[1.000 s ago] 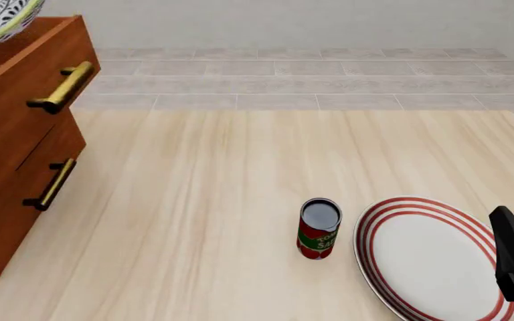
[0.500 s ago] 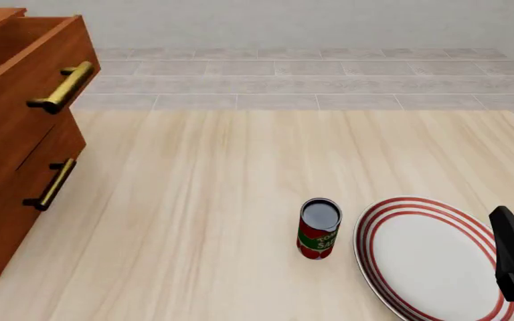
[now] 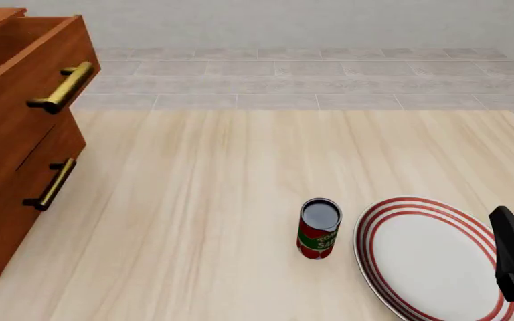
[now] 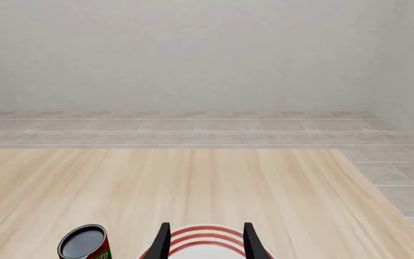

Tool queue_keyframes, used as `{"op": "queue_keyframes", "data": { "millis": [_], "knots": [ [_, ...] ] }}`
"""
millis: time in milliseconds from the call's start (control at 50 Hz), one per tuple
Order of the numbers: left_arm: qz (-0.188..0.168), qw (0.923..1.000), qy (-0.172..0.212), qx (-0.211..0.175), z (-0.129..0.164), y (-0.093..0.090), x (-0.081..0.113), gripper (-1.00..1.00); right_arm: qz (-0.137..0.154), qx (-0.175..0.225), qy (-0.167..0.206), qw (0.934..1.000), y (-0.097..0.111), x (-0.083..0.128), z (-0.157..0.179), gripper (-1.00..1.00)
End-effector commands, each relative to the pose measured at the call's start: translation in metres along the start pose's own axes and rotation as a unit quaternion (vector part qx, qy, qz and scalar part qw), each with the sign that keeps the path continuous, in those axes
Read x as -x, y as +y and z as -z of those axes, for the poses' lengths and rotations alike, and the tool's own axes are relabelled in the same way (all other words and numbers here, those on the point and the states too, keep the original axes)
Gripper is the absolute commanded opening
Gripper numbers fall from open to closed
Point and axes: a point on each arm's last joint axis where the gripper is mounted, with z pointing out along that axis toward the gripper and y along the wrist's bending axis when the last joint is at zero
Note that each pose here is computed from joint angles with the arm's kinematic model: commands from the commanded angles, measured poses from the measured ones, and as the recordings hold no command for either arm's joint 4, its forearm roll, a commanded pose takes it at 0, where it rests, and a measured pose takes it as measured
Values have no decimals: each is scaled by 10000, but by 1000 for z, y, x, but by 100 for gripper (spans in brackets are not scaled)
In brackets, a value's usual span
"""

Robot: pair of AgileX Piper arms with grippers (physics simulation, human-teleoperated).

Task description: Put the bowl on top of the cabinet.

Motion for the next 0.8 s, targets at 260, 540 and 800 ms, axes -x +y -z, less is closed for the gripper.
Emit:
{"op": "queue_keyframes", "data": {
  "millis": [260,540,800],
  "knots": [
    [279,9993,-134,226,-23,4,6,-100,-1,1,1,10000,0,0,0,100],
    [501,9977,-295,357,-25,6,12,-100,0,1,-1,10000,0,0,0,100],
    [503,9967,-238,584,-41,15,8,-100,0,0,1,10000,0,0,0,100]
  ]
}}
